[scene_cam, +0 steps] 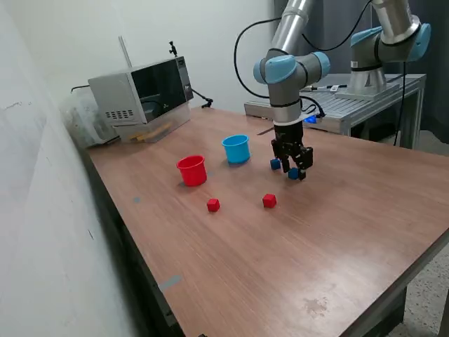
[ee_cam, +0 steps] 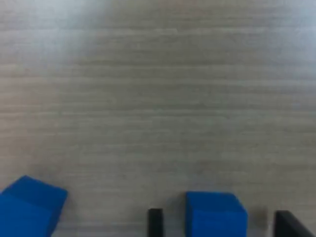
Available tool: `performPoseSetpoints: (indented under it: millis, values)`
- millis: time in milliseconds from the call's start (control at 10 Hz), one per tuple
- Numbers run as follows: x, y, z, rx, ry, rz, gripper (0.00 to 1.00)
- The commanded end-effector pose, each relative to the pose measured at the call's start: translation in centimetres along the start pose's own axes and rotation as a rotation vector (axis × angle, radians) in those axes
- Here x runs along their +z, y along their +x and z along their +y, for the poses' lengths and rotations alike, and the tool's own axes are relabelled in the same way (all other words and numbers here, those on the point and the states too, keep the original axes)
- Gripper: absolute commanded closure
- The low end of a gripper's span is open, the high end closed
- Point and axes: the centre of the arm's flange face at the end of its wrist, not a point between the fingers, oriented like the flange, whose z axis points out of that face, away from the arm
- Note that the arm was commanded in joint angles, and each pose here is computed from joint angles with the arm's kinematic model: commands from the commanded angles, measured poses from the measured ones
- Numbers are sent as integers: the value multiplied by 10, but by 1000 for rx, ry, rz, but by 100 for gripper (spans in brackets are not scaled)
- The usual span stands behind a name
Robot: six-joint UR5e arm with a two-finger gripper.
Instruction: Place red objects in the red bin, and blue objects in the blue bin.
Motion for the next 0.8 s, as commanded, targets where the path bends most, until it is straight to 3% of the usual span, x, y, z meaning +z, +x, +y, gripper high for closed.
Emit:
performPoseSetpoints:
  millis: [0, 300, 600, 700]
  values:
    - [-3, -16, 9, 10, -12, -2, 100]
    - [-30, -33, 12, 0, -27, -7, 100]
    - [-135, -38, 0, -30, -58, -6, 100]
    - [-152, -66, 13, -7, -59, -7, 100]
